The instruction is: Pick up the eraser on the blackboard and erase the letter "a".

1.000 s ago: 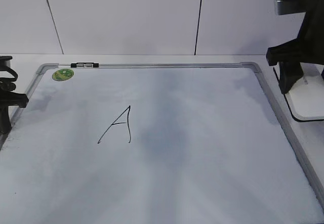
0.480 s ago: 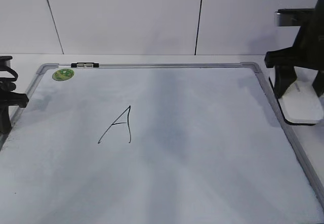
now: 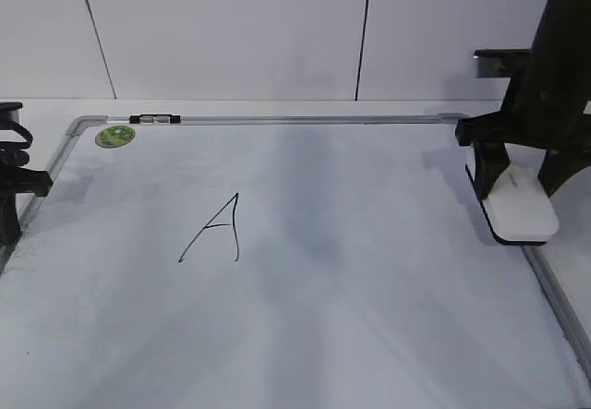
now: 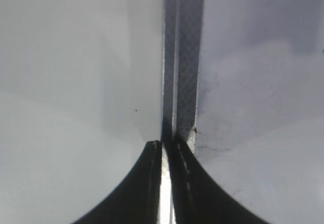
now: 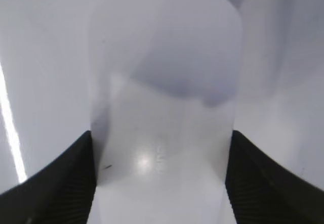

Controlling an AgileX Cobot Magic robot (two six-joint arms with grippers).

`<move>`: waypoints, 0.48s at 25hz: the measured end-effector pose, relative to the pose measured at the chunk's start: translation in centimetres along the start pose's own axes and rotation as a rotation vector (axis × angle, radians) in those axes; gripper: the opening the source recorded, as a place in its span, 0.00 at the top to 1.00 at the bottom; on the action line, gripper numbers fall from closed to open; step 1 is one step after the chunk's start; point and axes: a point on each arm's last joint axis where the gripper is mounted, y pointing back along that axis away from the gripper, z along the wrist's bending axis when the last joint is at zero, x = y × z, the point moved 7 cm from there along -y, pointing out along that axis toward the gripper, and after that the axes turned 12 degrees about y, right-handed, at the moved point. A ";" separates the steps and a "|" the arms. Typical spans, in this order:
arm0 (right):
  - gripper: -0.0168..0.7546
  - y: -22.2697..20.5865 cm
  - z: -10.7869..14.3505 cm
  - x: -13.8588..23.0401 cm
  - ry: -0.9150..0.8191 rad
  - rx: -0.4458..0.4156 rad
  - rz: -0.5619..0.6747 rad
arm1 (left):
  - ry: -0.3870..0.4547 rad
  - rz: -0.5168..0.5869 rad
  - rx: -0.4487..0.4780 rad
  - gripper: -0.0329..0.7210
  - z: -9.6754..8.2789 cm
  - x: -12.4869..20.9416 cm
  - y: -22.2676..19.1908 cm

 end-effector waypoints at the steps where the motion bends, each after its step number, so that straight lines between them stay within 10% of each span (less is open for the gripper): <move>1: 0.26 -0.4 0.0 0.0 0.002 -0.001 0.010 | 0.000 0.000 0.000 0.91 0.0 0.0 0.0; 12: 0.26 -2.1 0.0 -1.5 0.005 -0.001 0.023 | 0.000 0.000 0.000 0.91 0.0 0.0 0.0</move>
